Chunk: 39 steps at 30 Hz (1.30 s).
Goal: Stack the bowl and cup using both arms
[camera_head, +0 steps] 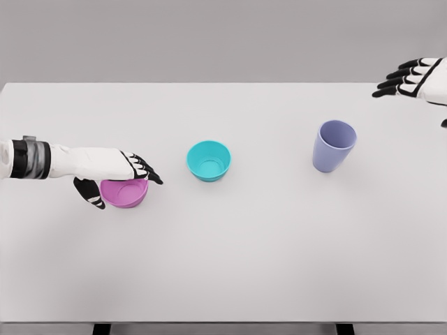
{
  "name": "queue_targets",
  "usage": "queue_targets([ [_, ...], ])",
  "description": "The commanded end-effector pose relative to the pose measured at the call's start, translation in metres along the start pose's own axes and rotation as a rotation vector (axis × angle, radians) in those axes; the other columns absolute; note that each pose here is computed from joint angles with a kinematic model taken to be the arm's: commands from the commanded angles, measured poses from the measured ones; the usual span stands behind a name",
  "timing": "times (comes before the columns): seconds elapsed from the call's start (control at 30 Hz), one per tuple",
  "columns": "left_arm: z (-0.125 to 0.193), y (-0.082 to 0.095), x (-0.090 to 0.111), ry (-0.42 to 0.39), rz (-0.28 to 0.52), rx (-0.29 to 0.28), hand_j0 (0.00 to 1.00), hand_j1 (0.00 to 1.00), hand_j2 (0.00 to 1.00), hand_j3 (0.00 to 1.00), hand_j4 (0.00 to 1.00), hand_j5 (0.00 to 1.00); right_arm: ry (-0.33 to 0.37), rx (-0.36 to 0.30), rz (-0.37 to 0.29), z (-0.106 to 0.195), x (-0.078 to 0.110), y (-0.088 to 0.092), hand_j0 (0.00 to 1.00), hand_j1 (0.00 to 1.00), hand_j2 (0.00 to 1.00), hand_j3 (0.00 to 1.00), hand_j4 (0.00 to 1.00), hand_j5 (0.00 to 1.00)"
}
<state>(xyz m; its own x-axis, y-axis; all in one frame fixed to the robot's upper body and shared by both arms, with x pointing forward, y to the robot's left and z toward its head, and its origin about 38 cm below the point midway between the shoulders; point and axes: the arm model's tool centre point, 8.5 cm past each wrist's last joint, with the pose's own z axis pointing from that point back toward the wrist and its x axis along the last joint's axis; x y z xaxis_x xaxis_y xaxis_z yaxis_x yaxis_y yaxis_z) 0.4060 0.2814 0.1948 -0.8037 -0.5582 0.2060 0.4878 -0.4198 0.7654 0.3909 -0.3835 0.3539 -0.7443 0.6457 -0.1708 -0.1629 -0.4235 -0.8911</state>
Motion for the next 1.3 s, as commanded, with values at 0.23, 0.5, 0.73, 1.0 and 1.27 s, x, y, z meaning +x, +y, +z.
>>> queue_targets([
  [0.23, -0.003, 0.0, -0.002, 0.002, 0.004, 0.0, 1.0, 1.0, 1.0, 1.0, 1.0, 1.0, -0.061, -0.11, 0.072, -0.008, 0.025, -0.031, 1.0, 1.0, 1.0, 1.0, 1.0, 1.0],
  [0.5, -0.003, 0.0, -0.004, 0.007, 0.008, 0.0, 1.0, 1.0, 1.0, 1.0, 1.0, 1.0, -0.063, -0.148, 0.04, -0.02, 0.02, -0.029, 1.0, 1.0, 1.0, 1.0, 1.0, 1.0],
  [0.73, -0.005, -0.001, -0.005, 0.009, 0.01, -0.001, 1.0, 1.0, 1.0, 1.0, 1.0, 1.0, -0.072, -0.212, 0.047, -0.021, 0.024, -0.041, 1.0, 1.0, 1.0, 1.0, 1.0, 1.0],
  [1.0, -0.005, -0.003, -0.007, 0.017, 0.01, -0.006, 0.95, 0.95, 0.95, 0.95, 0.95, 0.95, -0.127, -0.135, -0.008, -0.043, 0.035, -0.01, 1.0, 1.0, 1.0, 1.0, 1.0, 1.0],
  [1.27, -0.005, -0.005, -0.007, 0.015, 0.012, -0.009, 0.86, 0.86, 0.86, 0.86, 0.86, 0.86, -0.132, -0.138, -0.01, -0.045, 0.036, -0.01, 1.0, 1.0, 1.0, 1.0, 1.0, 1.0],
])
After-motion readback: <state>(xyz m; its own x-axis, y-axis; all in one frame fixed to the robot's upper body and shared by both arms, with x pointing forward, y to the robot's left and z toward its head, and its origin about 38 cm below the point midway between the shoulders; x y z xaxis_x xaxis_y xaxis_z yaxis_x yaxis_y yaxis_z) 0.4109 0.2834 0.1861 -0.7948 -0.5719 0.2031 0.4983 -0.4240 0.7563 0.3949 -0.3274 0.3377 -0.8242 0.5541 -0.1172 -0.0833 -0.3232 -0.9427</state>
